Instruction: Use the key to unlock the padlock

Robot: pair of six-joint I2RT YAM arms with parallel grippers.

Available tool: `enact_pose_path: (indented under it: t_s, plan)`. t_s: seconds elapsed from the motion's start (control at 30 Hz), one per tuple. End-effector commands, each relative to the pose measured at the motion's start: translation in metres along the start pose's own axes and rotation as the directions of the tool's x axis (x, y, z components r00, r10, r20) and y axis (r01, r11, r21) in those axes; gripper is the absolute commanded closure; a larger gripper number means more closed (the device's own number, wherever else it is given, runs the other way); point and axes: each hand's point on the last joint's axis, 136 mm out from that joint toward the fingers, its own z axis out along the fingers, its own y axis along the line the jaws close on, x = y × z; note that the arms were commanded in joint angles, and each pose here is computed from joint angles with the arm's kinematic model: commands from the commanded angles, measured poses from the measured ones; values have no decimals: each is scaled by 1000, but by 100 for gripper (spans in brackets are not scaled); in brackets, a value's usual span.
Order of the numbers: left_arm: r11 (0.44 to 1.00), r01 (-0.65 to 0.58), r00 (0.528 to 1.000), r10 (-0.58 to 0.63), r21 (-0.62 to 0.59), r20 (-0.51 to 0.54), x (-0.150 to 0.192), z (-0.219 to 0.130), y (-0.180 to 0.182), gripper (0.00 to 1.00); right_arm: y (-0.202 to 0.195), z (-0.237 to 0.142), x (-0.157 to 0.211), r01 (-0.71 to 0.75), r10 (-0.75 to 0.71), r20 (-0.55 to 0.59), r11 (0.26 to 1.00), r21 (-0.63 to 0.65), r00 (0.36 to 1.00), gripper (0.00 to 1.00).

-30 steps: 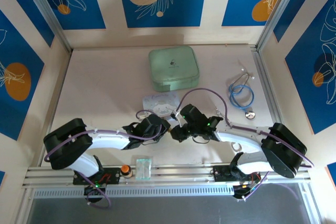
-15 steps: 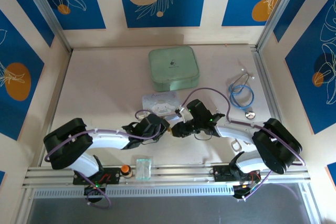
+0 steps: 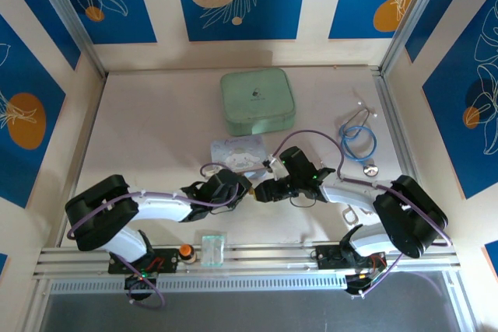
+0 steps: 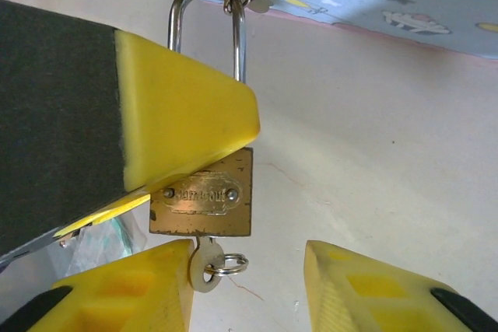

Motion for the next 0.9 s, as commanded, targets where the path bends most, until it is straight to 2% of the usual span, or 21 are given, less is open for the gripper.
enact_pose_path:
  t_s: [0.0,0.2,0.33,0.37,0.47,0.5,0.7,0.87]
  plan:
    - [1000,14,999,-14,-10,-29,5,2,8,100,-19,-5,5,-47,46,7,995,84,999,56]
    - [999,1,1000,-1,-32,-12,2,1,14,100,-17,-12,-1,-44,42,29,994,99,999,44]
    - [999,-14,1000,14,-51,1,-1,-1,19,100,-10,-20,-11,-42,36,61,993,106,998,26]
    - [998,-16,1000,17,-56,9,-3,-1,21,100,-8,-23,-14,-41,33,71,993,111,997,18]
    - [997,-25,1000,26,-76,18,-5,-3,27,100,-5,-32,-30,-37,21,107,989,143,994,13]
    - [996,-31,999,33,-87,16,-5,-3,30,100,-6,-35,-36,-42,22,122,985,165,992,4]
    - [982,-96,995,98,-161,5,-6,-9,44,100,-27,-39,-75,-116,66,159,936,333,985,5]
    - [974,-114,993,119,-194,11,-11,-13,55,100,-35,-24,-92,-120,74,136,920,373,988,9]
